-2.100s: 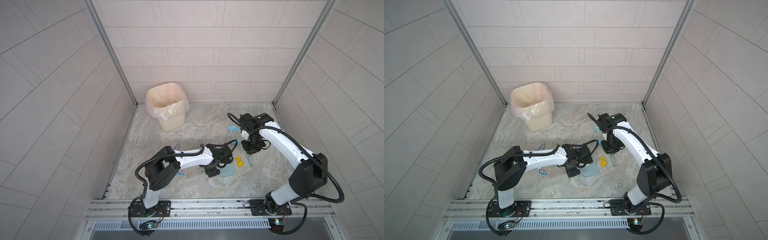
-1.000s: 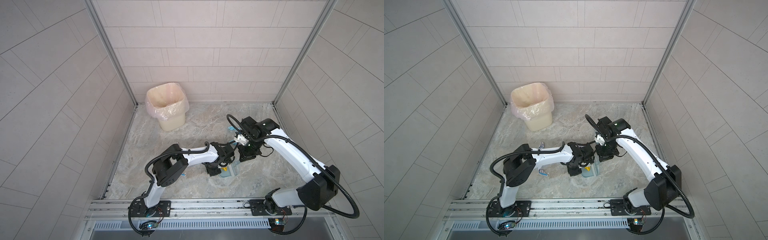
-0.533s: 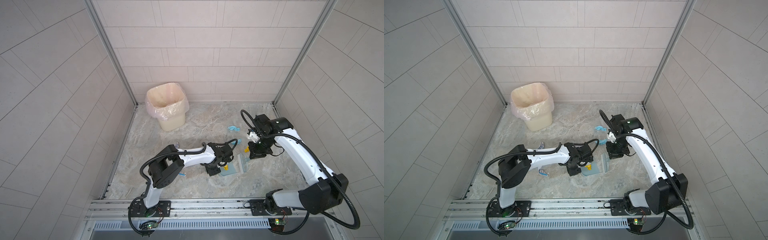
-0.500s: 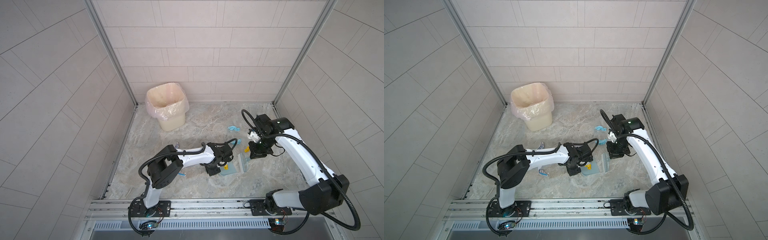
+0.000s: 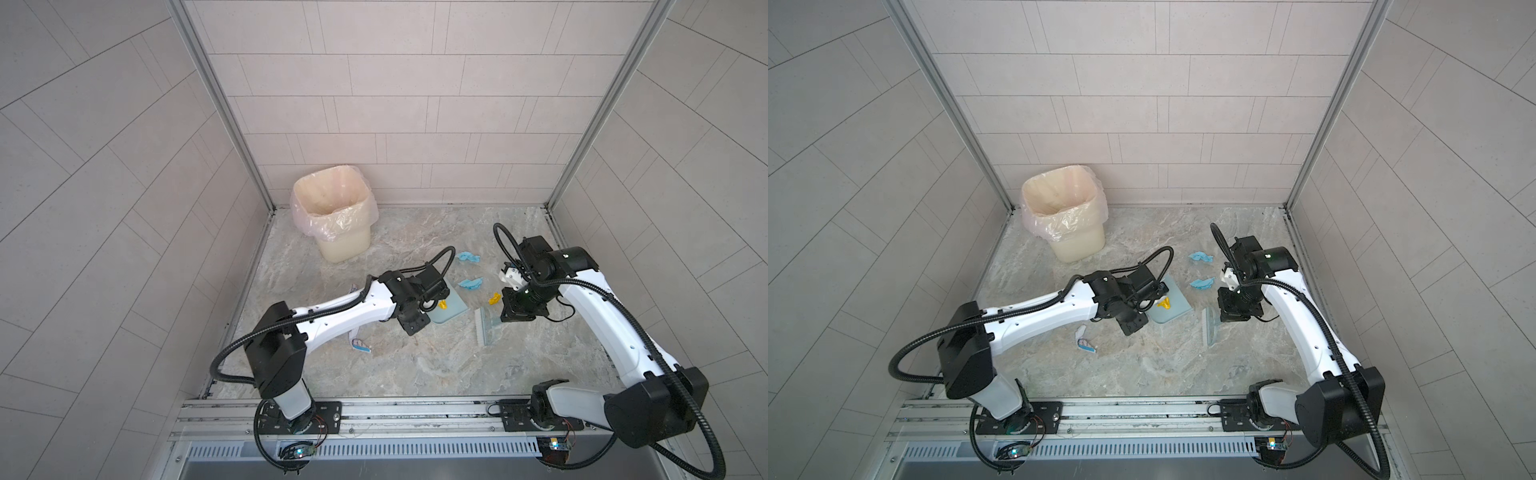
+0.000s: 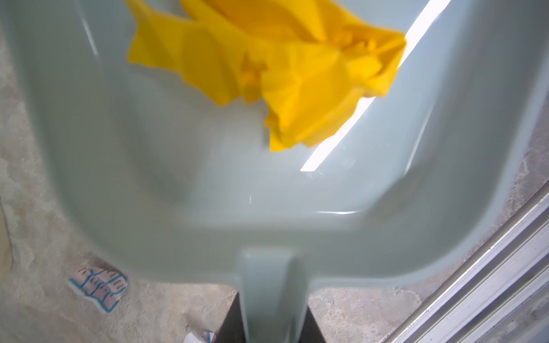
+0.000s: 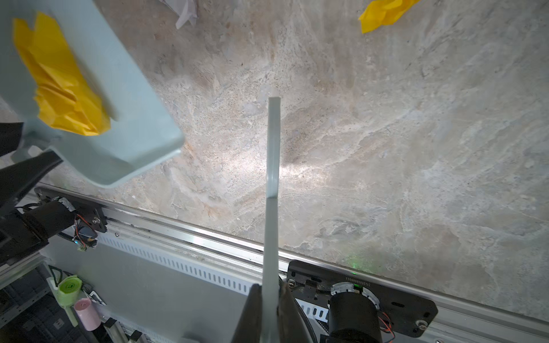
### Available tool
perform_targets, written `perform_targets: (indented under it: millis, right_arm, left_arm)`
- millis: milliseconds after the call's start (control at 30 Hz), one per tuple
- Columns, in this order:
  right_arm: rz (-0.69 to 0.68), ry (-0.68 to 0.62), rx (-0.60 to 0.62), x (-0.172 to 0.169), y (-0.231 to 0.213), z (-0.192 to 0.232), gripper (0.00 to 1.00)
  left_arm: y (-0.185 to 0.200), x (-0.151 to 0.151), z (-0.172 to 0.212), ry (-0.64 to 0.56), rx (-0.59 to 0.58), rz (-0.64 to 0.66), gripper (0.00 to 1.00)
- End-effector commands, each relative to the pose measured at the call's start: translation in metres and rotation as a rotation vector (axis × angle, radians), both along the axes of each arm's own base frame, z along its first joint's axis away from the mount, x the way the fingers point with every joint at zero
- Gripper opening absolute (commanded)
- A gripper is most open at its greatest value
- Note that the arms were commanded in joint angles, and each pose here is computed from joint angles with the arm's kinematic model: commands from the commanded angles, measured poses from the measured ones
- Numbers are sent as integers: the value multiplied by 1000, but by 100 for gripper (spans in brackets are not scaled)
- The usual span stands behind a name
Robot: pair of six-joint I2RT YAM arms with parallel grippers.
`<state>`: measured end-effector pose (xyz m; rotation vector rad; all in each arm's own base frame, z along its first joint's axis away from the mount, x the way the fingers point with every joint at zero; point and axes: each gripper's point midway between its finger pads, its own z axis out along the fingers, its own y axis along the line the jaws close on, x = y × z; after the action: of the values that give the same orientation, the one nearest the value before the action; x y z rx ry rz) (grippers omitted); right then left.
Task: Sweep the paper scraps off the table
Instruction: 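Lift the dustpan with the left gripper and carry it to the bin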
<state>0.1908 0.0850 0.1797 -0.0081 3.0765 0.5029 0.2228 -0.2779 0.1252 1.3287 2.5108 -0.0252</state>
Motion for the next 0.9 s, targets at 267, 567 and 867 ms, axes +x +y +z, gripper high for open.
perform_targets:
  millis: [267,567,867]
  right_arm:
    - [-1,-66,43,-3,4,6,0]
    - [21,-80,55,-2,6,7,0]
    - [27,-80,64,-1,8,8,0]
  left_arm:
    - [82,25,79,-111,45,253,0]
    - [144,48,129,-153,63,438,0]
    - [216,75,164,-247,47,683,0]
